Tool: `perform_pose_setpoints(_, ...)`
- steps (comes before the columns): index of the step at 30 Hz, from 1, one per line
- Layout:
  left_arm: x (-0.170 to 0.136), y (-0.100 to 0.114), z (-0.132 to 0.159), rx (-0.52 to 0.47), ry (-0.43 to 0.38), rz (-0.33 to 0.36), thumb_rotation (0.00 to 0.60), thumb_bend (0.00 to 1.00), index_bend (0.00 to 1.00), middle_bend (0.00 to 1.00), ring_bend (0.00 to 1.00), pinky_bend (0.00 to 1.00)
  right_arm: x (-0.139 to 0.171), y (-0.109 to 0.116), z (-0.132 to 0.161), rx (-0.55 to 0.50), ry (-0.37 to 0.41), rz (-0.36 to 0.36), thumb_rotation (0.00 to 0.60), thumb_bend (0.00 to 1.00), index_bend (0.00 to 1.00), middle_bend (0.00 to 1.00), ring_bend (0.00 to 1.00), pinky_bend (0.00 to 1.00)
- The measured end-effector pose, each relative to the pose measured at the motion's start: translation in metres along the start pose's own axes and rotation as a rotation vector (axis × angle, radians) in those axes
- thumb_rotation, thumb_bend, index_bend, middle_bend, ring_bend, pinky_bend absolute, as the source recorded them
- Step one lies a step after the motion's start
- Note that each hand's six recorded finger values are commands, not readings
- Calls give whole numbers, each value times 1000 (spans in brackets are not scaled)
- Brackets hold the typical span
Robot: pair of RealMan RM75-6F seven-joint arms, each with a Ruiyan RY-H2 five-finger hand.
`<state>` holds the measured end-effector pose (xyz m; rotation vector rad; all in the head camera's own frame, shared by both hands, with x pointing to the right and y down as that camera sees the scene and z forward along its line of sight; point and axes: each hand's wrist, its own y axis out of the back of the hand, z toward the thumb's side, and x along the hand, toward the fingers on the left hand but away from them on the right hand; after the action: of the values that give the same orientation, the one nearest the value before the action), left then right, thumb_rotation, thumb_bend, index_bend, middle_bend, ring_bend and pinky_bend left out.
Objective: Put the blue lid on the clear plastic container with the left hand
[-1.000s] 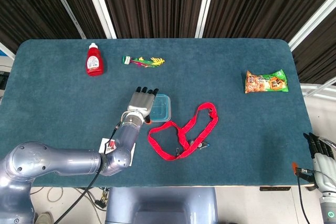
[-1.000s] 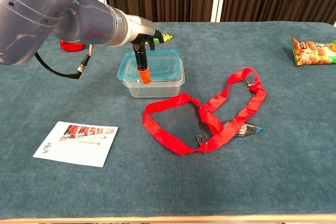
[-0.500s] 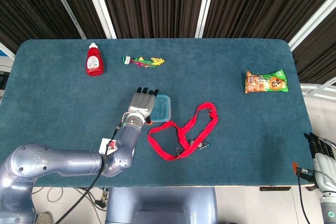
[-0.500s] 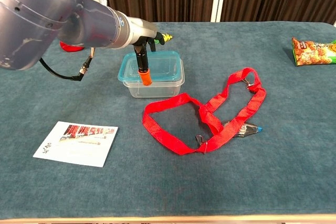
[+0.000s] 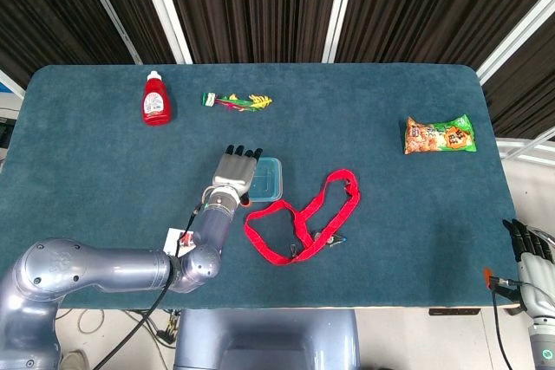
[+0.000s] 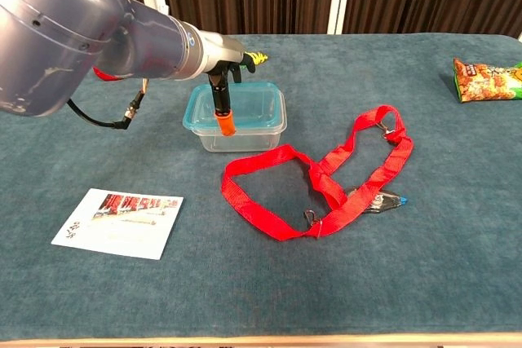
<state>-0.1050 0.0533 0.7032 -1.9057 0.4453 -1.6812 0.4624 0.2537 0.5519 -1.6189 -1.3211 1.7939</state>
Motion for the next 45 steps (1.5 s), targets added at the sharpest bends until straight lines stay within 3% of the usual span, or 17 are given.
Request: perform_pose_setpoints(45,7,-6,8,-8,20,-1,600,218,44,445,31,0,0,-1,-2,-6,-9,8,600,393,57,38,23,0)
